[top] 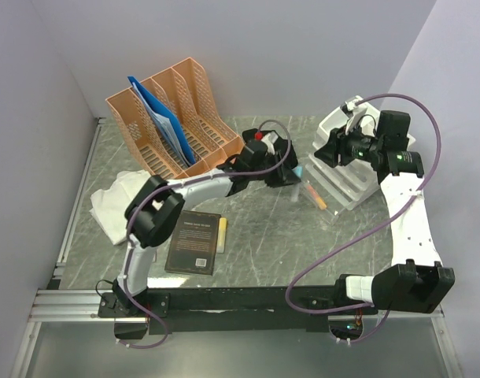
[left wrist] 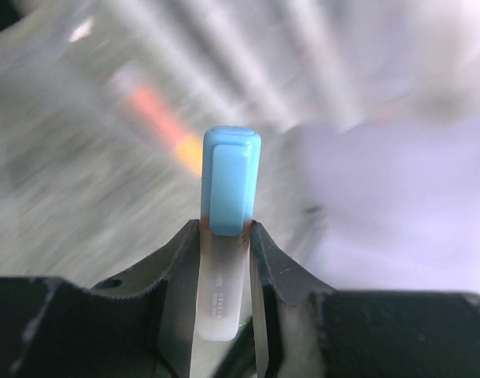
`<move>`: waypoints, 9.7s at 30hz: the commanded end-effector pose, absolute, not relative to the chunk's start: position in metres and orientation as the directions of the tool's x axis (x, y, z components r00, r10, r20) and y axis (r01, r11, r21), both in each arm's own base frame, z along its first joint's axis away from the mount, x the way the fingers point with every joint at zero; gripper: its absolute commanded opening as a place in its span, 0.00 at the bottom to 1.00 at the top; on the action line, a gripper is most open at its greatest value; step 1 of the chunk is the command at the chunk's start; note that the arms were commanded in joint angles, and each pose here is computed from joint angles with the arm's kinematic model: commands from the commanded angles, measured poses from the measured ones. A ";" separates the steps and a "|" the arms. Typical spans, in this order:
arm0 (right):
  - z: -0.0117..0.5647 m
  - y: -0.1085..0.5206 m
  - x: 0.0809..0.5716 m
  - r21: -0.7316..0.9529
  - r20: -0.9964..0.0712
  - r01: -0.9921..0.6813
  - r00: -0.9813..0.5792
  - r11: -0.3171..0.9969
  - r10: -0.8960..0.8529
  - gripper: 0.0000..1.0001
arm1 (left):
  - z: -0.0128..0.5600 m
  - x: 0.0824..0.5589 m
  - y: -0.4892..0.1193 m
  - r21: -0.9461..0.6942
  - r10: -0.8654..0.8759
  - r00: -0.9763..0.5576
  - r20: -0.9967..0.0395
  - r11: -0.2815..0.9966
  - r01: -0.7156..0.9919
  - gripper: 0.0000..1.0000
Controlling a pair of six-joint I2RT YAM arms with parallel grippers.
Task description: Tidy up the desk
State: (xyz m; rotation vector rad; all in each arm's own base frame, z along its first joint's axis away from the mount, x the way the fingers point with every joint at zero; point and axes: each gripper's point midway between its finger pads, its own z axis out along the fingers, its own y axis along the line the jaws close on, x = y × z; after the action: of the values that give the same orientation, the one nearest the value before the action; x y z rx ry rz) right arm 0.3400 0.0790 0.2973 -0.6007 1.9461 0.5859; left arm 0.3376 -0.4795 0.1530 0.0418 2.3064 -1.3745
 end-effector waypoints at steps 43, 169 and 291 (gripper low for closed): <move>0.251 0.129 0.325 0.266 -0.816 -0.748 -0.510 0.608 -0.271 0.54 | 0.216 0.363 -0.326 -0.627 -0.399 -0.599 -0.694 0.743 0.232 0.58; 0.120 0.033 0.380 -0.053 -0.549 -0.508 -0.704 0.860 -0.450 0.45 | 0.046 0.249 -0.296 -0.355 0.036 -0.899 -0.437 0.911 0.209 0.93; 0.191 0.119 0.332 0.224 -0.739 -0.681 -0.585 0.697 -0.335 0.48 | 0.017 0.241 -0.313 -0.072 0.199 -0.891 -0.408 0.966 0.249 0.55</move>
State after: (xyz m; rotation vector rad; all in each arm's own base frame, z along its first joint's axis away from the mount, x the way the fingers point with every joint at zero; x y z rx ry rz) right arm 0.3319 0.1172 0.1685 -0.7478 2.2942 0.6735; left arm 0.2496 -0.3260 0.0404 0.3453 2.6379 -0.2507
